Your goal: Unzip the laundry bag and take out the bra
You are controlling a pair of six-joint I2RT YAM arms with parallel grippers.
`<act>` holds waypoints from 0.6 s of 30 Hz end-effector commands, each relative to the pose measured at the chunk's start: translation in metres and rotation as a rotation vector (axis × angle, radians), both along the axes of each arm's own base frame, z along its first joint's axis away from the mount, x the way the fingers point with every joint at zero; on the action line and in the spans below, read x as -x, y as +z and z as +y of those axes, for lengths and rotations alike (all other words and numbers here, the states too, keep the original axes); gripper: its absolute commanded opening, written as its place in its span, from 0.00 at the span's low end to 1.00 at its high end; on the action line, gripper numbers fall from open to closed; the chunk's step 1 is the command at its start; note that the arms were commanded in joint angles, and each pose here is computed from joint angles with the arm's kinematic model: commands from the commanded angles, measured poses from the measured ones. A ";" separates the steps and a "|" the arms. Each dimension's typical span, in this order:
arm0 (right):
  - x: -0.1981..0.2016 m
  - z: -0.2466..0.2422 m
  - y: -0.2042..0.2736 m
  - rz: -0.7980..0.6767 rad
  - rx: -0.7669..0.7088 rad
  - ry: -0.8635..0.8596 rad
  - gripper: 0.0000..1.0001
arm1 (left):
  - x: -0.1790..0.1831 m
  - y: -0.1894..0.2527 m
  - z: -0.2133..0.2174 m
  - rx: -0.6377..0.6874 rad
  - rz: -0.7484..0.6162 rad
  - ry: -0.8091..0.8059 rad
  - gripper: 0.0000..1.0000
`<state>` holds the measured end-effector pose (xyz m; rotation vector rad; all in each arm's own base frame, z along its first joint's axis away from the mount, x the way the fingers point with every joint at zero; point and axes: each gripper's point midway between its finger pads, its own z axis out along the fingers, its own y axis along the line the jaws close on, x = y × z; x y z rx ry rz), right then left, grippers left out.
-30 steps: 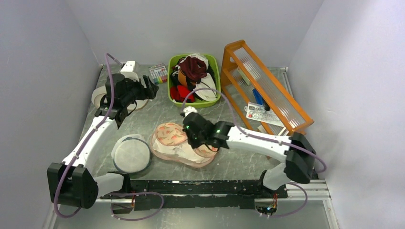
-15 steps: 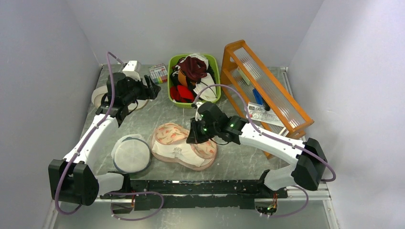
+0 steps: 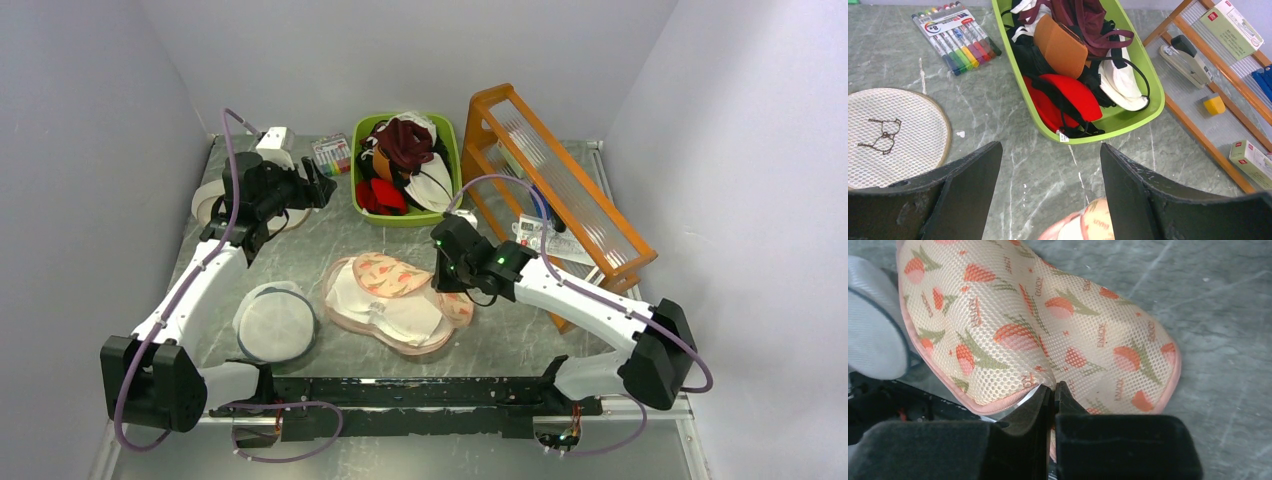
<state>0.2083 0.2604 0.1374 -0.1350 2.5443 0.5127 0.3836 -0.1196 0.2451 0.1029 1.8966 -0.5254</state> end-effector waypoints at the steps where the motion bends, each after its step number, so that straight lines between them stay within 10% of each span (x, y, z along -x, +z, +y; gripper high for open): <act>1: 0.000 -0.030 0.000 -0.027 0.083 -0.078 0.00 | 0.000 0.023 -0.005 0.028 -0.054 -0.029 0.83; 18: -0.030 -0.120 -0.002 -0.203 0.560 -0.235 0.06 | 0.000 0.019 -0.008 0.020 -0.044 -0.041 0.82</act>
